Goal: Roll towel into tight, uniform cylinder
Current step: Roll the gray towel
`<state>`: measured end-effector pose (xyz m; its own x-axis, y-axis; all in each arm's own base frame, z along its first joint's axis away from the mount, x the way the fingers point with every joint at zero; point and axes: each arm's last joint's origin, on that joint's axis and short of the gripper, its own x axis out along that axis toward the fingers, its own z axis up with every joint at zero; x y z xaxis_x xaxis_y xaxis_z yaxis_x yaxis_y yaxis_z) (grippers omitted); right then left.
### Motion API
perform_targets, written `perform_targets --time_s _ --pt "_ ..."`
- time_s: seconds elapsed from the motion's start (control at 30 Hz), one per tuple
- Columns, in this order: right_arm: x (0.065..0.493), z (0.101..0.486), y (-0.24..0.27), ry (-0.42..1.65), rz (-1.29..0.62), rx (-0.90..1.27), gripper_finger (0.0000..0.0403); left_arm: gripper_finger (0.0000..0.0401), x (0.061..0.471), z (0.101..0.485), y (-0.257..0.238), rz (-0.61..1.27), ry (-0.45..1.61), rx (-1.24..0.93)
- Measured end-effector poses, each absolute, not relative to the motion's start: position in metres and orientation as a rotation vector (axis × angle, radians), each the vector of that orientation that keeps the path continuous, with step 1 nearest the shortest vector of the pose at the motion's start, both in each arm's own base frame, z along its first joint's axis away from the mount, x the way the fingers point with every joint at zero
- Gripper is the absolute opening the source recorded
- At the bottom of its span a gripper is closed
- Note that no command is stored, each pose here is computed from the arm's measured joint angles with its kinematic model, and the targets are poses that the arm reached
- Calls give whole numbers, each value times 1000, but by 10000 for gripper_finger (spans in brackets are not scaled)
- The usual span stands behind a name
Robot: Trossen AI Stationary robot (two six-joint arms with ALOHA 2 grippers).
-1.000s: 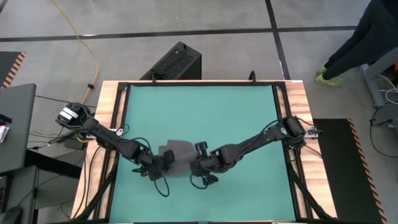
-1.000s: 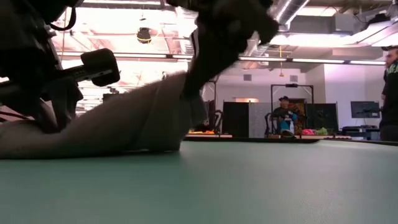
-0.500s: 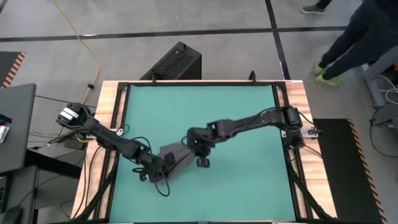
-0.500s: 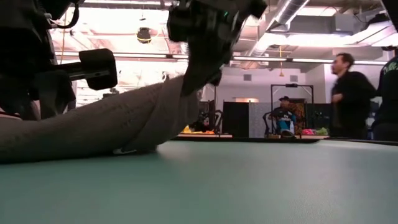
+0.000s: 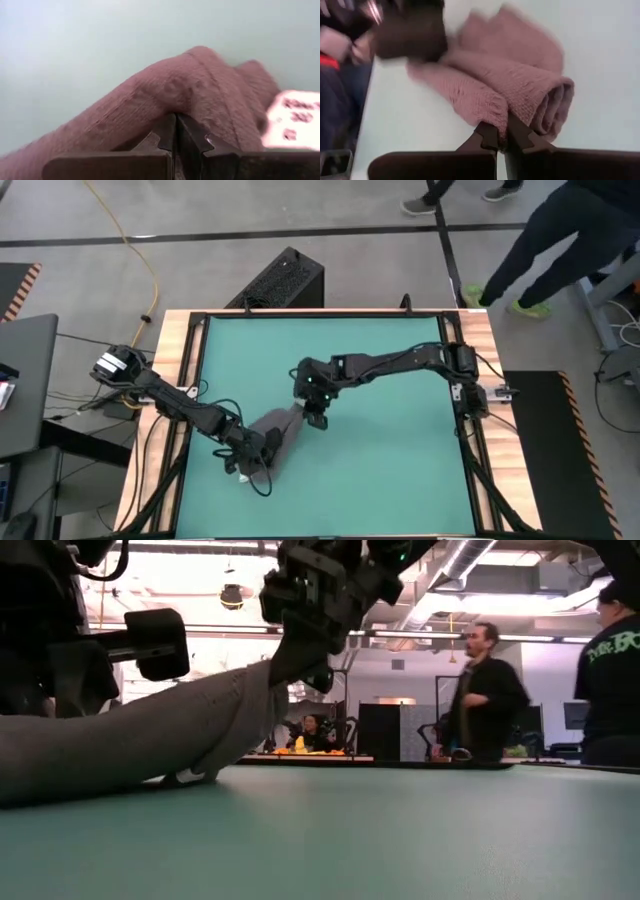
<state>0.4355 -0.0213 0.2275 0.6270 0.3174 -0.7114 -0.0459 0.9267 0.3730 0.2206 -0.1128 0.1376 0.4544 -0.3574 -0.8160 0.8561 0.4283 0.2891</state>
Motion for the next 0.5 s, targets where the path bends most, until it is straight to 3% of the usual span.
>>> perform_targets --time_s 0.2,0.5 --pt "444 237 -40 732 235 388 22 0 225 141 -115 -844 682 797" --pt "441 227 -46 802 193 382 22 0 225 179 -123 -667 567 894"
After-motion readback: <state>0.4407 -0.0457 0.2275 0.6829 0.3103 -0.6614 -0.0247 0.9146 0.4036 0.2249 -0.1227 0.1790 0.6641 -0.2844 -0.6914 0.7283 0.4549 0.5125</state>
